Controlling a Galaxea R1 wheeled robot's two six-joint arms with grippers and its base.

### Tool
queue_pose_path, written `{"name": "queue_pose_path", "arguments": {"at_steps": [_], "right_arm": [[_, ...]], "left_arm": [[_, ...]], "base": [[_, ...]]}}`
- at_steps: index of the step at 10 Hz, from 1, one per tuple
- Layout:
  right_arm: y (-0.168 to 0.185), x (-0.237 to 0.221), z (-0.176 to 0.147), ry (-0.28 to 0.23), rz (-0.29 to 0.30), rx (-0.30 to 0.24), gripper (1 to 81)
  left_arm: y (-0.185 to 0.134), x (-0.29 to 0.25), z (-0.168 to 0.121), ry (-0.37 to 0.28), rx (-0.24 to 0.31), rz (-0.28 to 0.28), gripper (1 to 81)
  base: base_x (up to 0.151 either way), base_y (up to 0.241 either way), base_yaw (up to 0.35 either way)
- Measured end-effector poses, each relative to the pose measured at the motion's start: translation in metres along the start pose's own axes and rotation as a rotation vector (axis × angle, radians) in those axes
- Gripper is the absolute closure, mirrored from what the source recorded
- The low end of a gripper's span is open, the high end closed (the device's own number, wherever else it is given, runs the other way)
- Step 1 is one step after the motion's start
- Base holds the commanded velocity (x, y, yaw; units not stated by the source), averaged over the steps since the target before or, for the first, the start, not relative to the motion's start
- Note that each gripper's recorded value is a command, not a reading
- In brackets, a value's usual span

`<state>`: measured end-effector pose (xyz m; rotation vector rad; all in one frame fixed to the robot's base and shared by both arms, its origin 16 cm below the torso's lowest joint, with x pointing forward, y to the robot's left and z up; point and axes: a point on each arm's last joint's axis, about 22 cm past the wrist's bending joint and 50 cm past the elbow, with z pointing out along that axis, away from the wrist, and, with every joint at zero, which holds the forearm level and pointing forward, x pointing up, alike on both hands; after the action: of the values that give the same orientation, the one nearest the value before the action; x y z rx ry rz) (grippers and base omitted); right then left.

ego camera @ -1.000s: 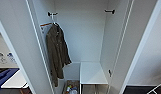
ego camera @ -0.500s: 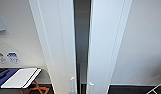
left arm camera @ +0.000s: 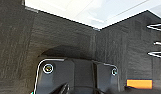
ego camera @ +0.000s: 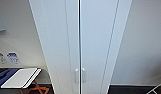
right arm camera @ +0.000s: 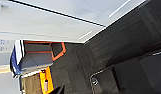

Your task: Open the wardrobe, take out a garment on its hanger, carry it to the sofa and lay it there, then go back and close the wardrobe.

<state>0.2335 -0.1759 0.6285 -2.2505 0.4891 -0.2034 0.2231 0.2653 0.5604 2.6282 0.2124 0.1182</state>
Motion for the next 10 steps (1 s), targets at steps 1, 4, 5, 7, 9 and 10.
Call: {"name": "queue_pose_path", "arguments": {"at_steps": [1,4,5,7,9,10], "right_arm": [[0.021,-0.011,0.011,-0.009,-0.012,-0.037,1.0],[0.099,-0.033,0.029,-0.018,-0.068,-0.189,1.0],[0.114,-0.047,0.038,-0.032,-0.081,-0.223,1.0],[0.152,-0.073,0.051,-0.057,-0.114,-0.314,1.0],[0.188,-0.091,0.053,-0.07,-0.153,-0.407,1.0],[0.199,-0.113,0.059,-0.095,-0.176,-0.441,1.0]], "left_arm": [[-0.013,-0.033,0.016,-0.019,0.018,0.002,1.0],[-0.032,-0.108,0.061,-0.047,0.058,0.025,1.0],[-0.044,-0.113,0.068,-0.031,0.089,0.038,1.0],[-0.062,-0.131,0.085,-0.025,0.151,0.063,1.0],[-0.061,-0.156,0.104,-0.037,0.191,0.085,1.0],[-0.055,-0.163,0.114,-0.04,0.205,0.1,1.0]], "base": [[0.0,0.0,0.0],[0.0,0.0,0.0],[0.0,0.0,0.0],[0.0,0.0,0.0],[0.0,0.0,0.0],[0.0,0.0,0.0]]}}
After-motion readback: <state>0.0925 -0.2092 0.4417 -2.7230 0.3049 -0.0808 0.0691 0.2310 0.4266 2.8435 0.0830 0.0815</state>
